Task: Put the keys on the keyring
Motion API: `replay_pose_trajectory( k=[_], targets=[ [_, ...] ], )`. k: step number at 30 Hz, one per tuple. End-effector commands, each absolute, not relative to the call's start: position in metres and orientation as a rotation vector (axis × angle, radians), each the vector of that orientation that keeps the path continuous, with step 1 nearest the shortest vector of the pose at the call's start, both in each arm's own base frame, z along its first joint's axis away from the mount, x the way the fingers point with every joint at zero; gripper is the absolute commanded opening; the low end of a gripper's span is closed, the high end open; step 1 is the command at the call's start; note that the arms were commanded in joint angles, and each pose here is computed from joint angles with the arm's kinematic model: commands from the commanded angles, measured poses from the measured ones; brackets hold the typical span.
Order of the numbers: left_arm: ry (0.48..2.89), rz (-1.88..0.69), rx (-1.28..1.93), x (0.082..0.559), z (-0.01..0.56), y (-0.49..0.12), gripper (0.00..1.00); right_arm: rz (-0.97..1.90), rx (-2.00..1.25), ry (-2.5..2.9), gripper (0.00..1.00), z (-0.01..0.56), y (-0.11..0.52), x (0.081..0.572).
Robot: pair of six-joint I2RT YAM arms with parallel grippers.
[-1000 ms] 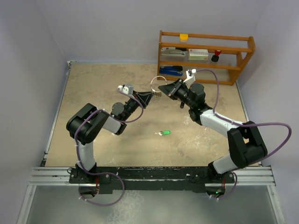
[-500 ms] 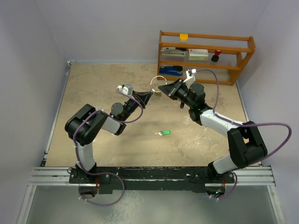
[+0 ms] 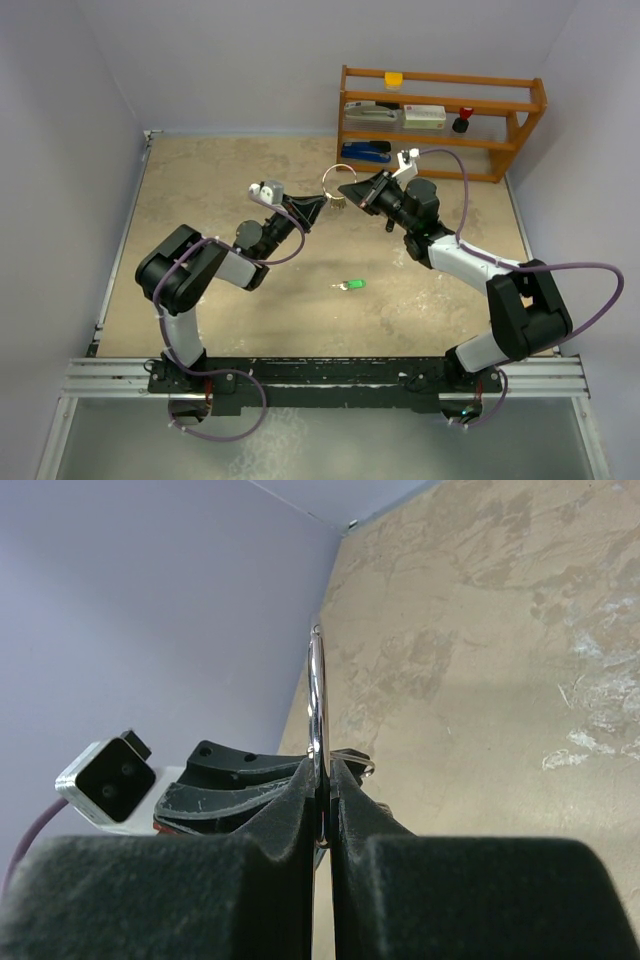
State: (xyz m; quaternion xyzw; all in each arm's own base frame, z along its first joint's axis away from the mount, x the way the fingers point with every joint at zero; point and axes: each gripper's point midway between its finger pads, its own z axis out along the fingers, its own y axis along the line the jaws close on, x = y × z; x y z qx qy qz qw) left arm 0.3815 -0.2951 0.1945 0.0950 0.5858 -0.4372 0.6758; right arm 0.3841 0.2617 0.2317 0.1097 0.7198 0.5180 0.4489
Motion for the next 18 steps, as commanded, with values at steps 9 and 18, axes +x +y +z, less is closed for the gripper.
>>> replay_pose_trajectory(
  k=[9, 18],
  targets=[
    [1.070, -1.005, 0.231, 0.364, 0.257, -0.287, 0.00, 1.322, 0.217, 1.704, 0.00, 0.258, 0.262, 0.375],
    [1.220, -0.887, 0.308, 0.366, 0.245, -0.284, 0.00, 1.289, 0.249, 1.743, 0.00, 0.241, 0.253, 0.382]
  ],
)
